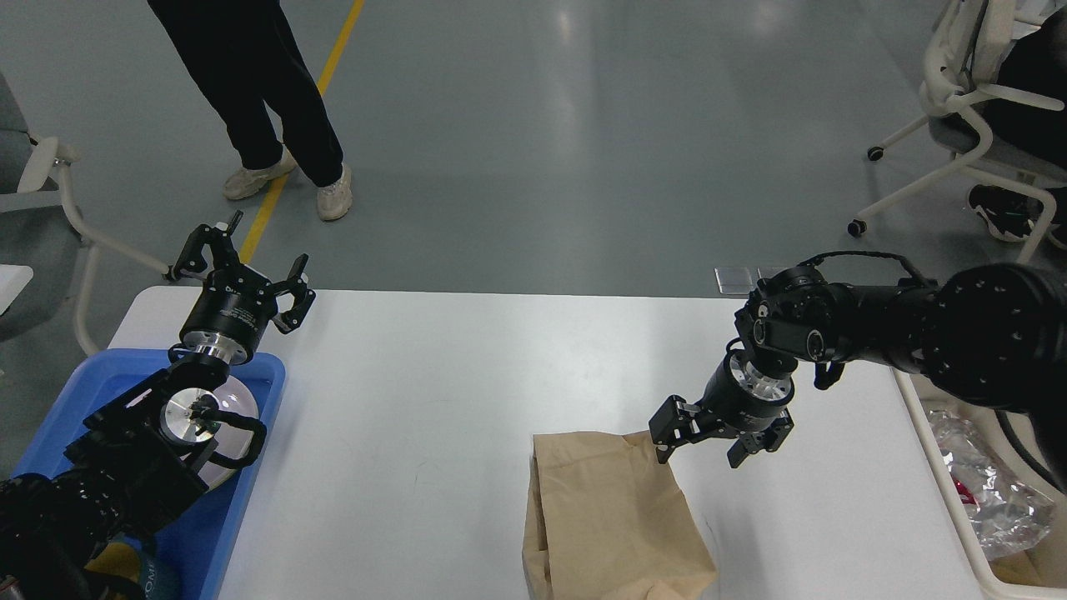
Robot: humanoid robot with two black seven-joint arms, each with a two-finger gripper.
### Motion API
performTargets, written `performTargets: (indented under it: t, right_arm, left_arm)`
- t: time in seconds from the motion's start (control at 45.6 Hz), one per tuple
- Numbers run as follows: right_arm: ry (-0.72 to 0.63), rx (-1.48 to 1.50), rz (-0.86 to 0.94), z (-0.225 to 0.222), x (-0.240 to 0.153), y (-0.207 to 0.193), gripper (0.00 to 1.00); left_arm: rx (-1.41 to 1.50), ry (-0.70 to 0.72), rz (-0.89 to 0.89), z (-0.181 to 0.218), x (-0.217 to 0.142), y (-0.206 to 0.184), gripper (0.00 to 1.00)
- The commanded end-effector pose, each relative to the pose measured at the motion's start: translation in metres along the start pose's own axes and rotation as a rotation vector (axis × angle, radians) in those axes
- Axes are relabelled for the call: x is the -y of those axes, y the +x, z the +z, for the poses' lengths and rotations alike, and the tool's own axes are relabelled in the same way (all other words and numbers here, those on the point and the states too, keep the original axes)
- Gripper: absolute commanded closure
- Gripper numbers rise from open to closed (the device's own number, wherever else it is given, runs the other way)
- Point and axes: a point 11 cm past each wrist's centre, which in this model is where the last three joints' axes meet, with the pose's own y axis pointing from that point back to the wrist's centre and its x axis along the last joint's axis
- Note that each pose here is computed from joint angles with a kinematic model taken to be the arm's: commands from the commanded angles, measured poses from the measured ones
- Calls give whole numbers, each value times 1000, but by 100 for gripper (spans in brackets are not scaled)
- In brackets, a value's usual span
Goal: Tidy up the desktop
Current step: 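Lower the right gripper onto the brown paper bag and grasp its top, then lift the brown paper bag and carry it toward the white bin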
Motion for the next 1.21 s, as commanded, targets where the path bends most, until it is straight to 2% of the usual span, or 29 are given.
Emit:
performTargets:
  t: [0.0, 0.307, 0.373, 0.46, 0.482, 0.504, 0.57, 0.592, 0.833, 0.943, 1.184]
  right_arm:
    - [12, 38, 15, 12, 1, -1, 1]
    - [38, 70, 85, 19, 23, -4, 8]
    - [44, 82, 97, 20, 26, -4, 17]
    - [70, 118, 171, 21, 27, 4, 33]
    - [79, 131, 191, 21, 27, 6, 40]
    - [85, 141, 198, 21, 27, 7, 51]
    - [76, 151, 201, 26, 26, 7, 93]
    - [71, 154, 207, 29, 25, 7, 100]
    - [62, 166, 244, 38, 8, 16, 100]
    - [47, 186, 268, 53, -34, 28, 100]
    - [81, 206, 130, 47, -123, 31, 100]
  left_arm:
    - [0, 0, 0, 0, 0, 0, 3]
    - [0, 0, 0, 0, 0, 0, 3]
    - [0, 0, 0, 0, 0, 0, 3]
    - [0, 0, 0, 0, 0, 0, 3]
    - [0, 0, 0, 0, 0, 0, 3]
    - [0, 0, 0, 0, 0, 0, 3]
    - [0, 0, 0, 0, 0, 0, 3]
    - [0, 0, 0, 0, 0, 0, 3]
    - [0, 0, 0, 0, 0, 0, 3]
    - [0, 0, 0, 0, 0, 0, 3]
    - [0, 0, 0, 0, 0, 0, 3]
